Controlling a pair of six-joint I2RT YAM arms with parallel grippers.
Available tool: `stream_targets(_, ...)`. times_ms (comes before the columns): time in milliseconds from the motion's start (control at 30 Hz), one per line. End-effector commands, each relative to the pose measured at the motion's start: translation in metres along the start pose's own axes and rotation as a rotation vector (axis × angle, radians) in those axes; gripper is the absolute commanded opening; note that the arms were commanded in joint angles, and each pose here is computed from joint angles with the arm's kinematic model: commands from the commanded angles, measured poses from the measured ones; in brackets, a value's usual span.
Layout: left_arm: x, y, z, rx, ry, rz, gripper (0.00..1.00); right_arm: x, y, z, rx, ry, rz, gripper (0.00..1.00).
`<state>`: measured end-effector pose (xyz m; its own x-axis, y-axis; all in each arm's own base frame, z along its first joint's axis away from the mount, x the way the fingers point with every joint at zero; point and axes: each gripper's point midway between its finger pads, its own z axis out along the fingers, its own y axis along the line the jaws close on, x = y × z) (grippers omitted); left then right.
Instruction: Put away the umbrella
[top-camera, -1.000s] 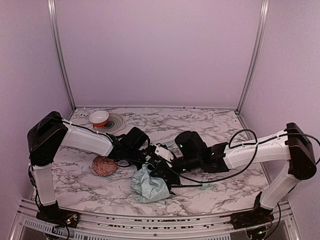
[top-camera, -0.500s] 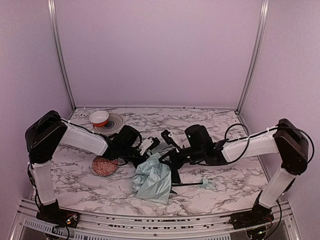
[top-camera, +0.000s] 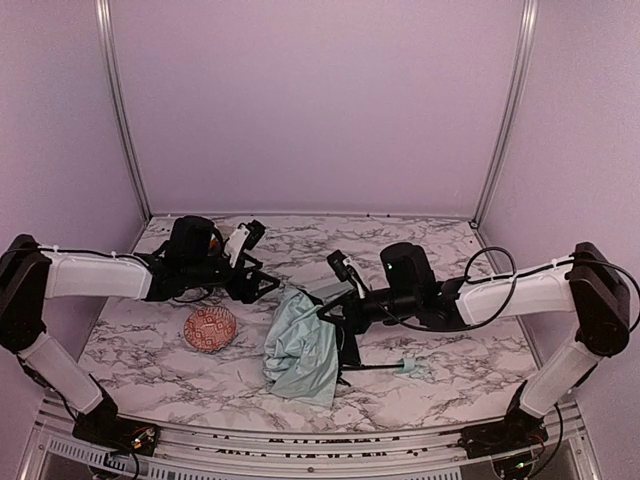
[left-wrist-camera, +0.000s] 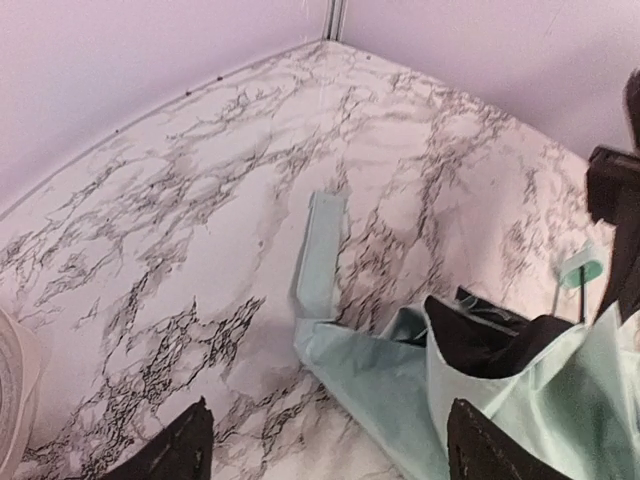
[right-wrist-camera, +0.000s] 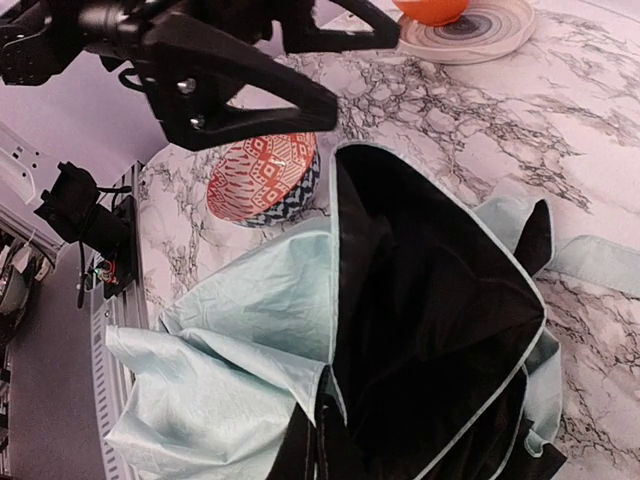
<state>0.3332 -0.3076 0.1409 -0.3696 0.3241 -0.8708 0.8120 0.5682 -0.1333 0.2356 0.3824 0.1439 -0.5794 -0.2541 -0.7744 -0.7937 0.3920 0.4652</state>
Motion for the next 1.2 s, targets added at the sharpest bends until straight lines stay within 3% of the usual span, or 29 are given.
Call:
stream_targets(0, -0.045, -0.061, -0.046, 0.17, -0.163, 0.177, 0.72, -0.018, 0.011, -0.006, -0.028, -0.054, 0.009, 0.0)
stream_targets(100, -0.027, -0.107, -0.059, 0.256, -0.127, 0.364, 0.72, -0.019, 0.01, -0.006, -0.024, -0.058, 0.025, 0.0)
stream_targets(167, -0.005, -0.123, -0.059, 0.286, -0.036, 0.426, 0.8, -0.023, 0.003, -0.008, -0.01, -0.068, 0.049, 0.0)
stream_targets(267, 0.018, -0.129, -0.055, 0.292, 0.086, 0.463, 0.84, -0.028, -0.005, -0.012, 0.015, -0.092, 0.079, 0.0)
stream_targets(367, 0.03, -0.127, -0.047, 0.264, 0.129, 0.506, 0.83, -0.03, -0.006, -0.012, 0.018, -0.1, 0.087, 0.0)
stream_targets(467, 0.036, -0.12, -0.034, 0.233, 0.169, 0.515, 0.74, -0.03, -0.006, -0.011, 0.019, -0.097, 0.092, 0.0)
stream_targets(567, 0.032, -0.116, -0.021, 0.21, 0.175, 0.512, 0.55, -0.03, -0.006, -0.01, 0.017, -0.096, 0.095, 0.0)
stream_targets(700, 0.02, -0.109, -0.006, 0.173, 0.149, 0.465, 0.03, -0.029, -0.009, -0.008, 0.021, -0.093, 0.095, 0.0)
stream_targets(833, -0.003, -0.105, 0.002, 0.23, 0.026, 0.313, 0.0, -0.024, -0.016, -0.004, 0.03, -0.08, 0.104, 0.0)
stream_targets(967, 0.019, -0.077, 0.033, 0.222, 0.112, 0.121, 0.0, -0.023, -0.031, 0.002, 0.036, -0.075, 0.125, 0.0)
stream_targets(1167, 0.067, -0.067, 0.065, 0.21, 0.241, 0.0, 0.0, -0.015, -0.068, 0.014, 0.077, -0.052, 0.16, 0.0)
